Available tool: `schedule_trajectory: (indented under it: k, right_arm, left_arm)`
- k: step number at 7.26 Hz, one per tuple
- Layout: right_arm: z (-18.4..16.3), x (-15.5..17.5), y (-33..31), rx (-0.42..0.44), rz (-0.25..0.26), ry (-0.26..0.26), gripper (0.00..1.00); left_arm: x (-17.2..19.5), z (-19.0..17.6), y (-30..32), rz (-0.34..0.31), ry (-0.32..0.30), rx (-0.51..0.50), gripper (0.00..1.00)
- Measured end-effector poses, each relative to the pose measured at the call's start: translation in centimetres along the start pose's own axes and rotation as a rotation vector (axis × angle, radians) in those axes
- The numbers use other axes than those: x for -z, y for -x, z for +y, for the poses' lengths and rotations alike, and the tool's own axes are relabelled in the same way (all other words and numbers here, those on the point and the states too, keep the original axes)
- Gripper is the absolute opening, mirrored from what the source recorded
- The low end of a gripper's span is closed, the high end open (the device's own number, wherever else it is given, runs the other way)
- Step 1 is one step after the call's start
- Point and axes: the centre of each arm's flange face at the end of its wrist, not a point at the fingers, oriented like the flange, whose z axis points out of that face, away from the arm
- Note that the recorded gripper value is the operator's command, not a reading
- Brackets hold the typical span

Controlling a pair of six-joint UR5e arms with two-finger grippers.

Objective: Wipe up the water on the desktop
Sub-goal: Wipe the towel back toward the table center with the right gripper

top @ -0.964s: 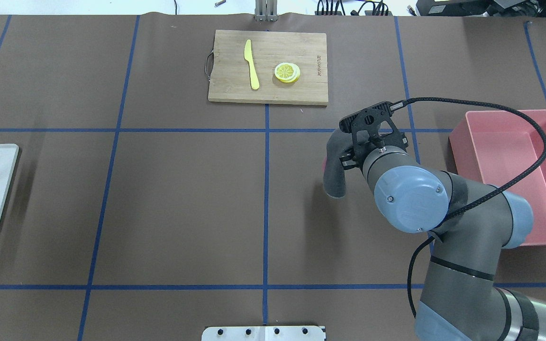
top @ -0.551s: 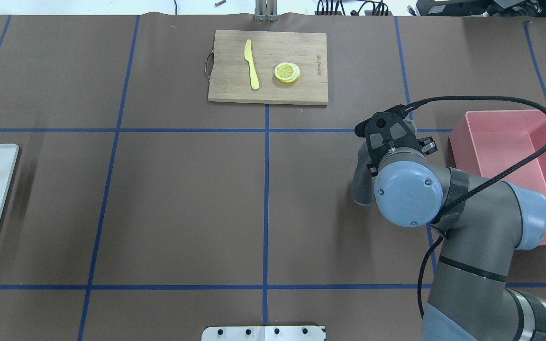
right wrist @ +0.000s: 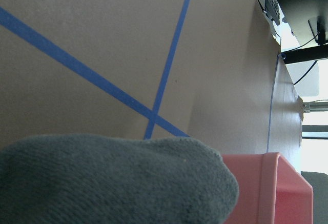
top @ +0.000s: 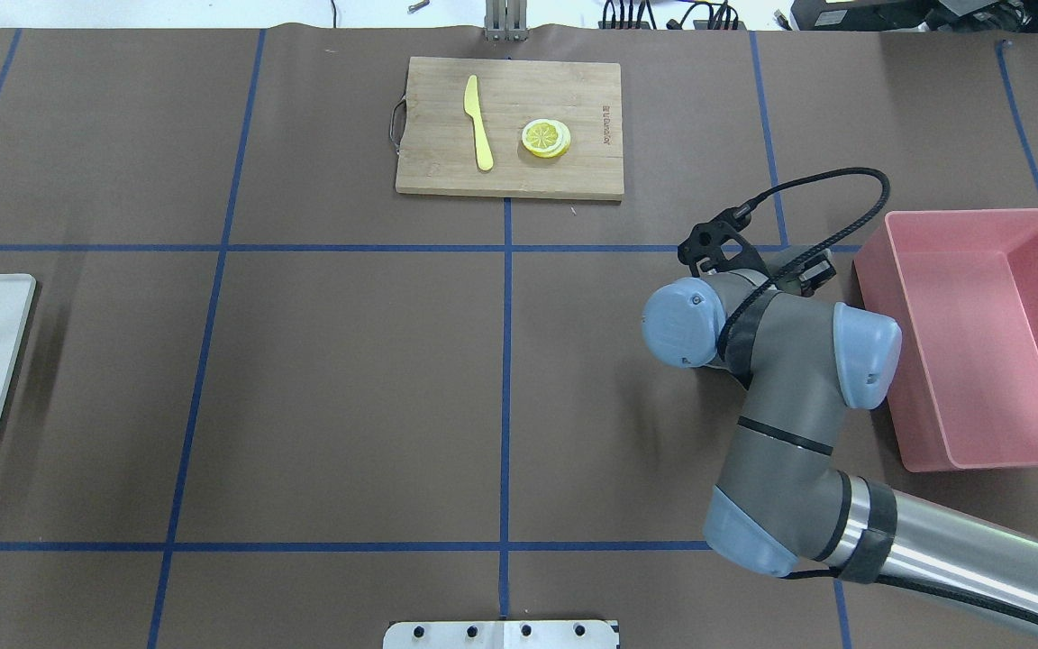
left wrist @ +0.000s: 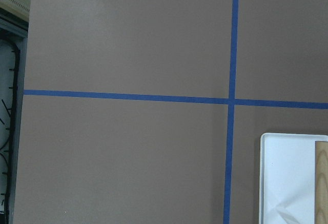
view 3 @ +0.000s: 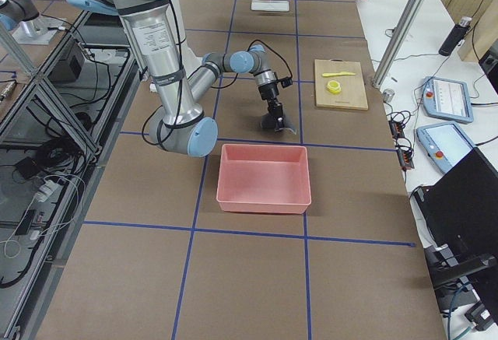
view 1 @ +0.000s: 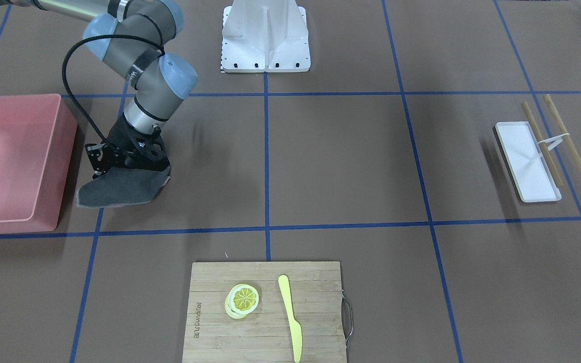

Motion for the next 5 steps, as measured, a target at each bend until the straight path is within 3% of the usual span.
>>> schedule_trajectory:
  k: [2,5]
  right_arm:
    - [-2.1,2.9,2.2,-0.040,-0.075,-0.044,0.00]
    - [-3.0,10.6,7.1,-0.224,-0.331,-0.145,0.00]
  left_arm:
    - [0.0,0.0,0.0,0.000,-0.001,-0.001,0.99]
    - [0.1,0.1,0.0,0.000,-0.001,0.000,0.99]
